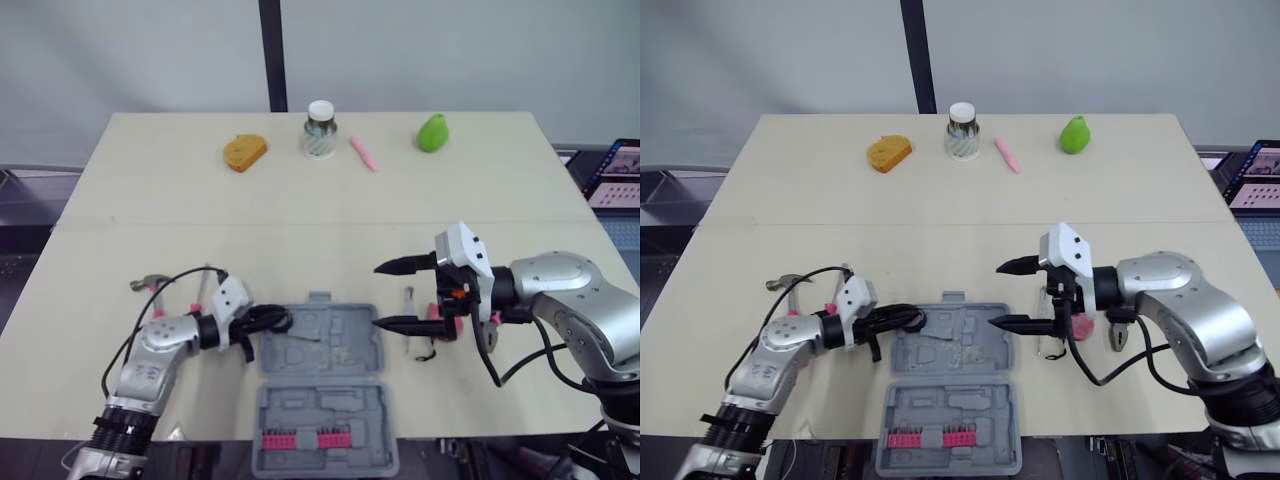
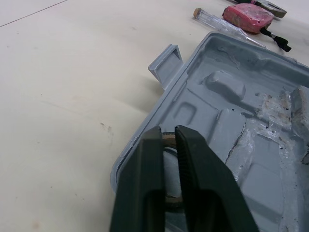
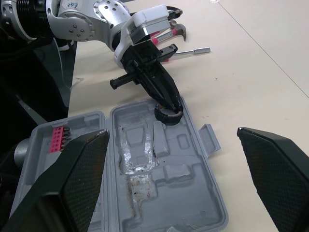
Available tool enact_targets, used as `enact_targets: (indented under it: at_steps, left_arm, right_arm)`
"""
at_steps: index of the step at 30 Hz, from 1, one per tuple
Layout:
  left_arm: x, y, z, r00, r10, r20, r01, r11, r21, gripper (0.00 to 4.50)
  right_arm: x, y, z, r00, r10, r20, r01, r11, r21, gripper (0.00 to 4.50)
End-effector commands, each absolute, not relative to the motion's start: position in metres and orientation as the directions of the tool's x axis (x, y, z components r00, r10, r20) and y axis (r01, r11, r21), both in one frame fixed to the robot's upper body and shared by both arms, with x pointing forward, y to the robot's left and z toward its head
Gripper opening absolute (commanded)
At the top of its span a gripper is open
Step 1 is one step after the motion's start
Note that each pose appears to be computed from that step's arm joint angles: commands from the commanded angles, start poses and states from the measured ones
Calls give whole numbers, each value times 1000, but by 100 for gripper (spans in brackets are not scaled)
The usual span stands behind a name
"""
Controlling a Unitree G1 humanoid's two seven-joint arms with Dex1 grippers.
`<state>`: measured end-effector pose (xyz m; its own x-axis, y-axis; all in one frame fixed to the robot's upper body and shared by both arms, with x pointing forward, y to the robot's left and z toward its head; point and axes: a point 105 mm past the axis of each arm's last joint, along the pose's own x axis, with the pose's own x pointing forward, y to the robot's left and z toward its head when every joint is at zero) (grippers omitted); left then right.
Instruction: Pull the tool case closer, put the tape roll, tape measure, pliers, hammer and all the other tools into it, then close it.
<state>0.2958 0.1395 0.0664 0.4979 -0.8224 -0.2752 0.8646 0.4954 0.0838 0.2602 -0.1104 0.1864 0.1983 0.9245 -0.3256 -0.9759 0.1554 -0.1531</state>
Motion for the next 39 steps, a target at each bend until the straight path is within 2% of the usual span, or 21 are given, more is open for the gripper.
enact_targets:
  at_steps: [1,12,19,39]
  left_arm:
    - [295,137,70,495,-829,-260,868,488,94,57]
    - [286,137,60,471,-834,-287,879,472,72,57]
    - [286,140,55,472,-819,-328,880,458,123,57]
    - [291,138,82,460,-857,-232,886,459,63,57]
  right_arm:
    - [258,-110,199,206,933,-295,-969,153,-195,450]
    - [257,-109,198,199,934,-297,-971,147,-188,450]
    - [257,-109,198,196,935,-297,-972,145,-186,450]
    - [257,-108,198,199,936,-289,-971,149,-185,450]
